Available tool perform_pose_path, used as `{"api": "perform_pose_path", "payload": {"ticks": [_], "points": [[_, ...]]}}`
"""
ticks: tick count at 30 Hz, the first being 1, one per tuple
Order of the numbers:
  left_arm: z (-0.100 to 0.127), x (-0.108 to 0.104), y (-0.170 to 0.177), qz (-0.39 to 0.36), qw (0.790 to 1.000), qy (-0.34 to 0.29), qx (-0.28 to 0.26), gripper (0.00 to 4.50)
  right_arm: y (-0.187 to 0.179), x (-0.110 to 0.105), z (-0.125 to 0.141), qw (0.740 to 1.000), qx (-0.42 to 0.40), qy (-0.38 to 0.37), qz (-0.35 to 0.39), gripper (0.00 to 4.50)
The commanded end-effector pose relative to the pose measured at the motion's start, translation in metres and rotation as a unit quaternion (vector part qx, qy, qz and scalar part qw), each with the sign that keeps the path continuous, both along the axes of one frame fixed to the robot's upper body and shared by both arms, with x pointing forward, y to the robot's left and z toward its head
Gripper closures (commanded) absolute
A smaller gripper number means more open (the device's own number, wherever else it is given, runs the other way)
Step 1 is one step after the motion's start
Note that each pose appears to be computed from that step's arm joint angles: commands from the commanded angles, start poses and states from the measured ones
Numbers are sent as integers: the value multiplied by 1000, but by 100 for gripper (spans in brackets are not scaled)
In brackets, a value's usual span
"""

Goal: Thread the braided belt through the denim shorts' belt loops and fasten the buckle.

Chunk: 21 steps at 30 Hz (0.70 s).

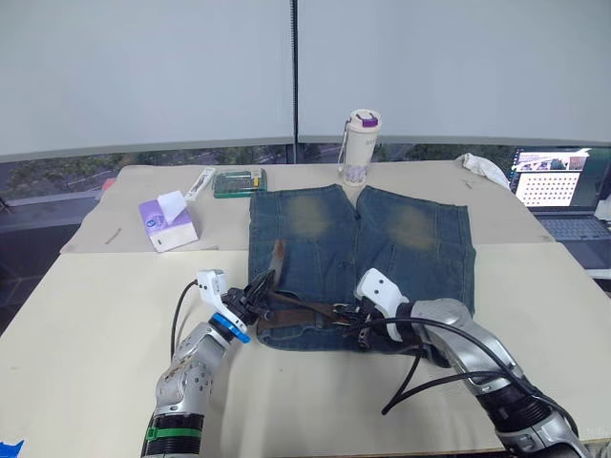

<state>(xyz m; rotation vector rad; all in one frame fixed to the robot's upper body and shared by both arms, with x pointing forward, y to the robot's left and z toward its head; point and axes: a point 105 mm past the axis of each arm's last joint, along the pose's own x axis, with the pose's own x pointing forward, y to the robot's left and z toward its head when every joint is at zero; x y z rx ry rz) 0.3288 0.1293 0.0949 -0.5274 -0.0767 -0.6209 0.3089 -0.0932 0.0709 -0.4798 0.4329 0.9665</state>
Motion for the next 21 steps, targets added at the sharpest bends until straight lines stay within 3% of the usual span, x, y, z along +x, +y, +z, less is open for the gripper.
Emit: {"api": "perform_pose_path", "payload": {"ticks": [1,8,15,21], "points": [[35,-6,-4,-16,993,-105,51,450,-30,-16,-67,988,-103,103,-52,443],[88,-4,-38,-67,970,-219,79,450,-37,-19,-75,984,-131,113,-51,443],[134,-3,-54,-62,964,-258,-7,450,-40,-19,-77,983,-133,116,-55,443],[149,1,-43,-47,966,-238,-92,450,-41,-22,-80,982,-133,118,-59,443]]}}
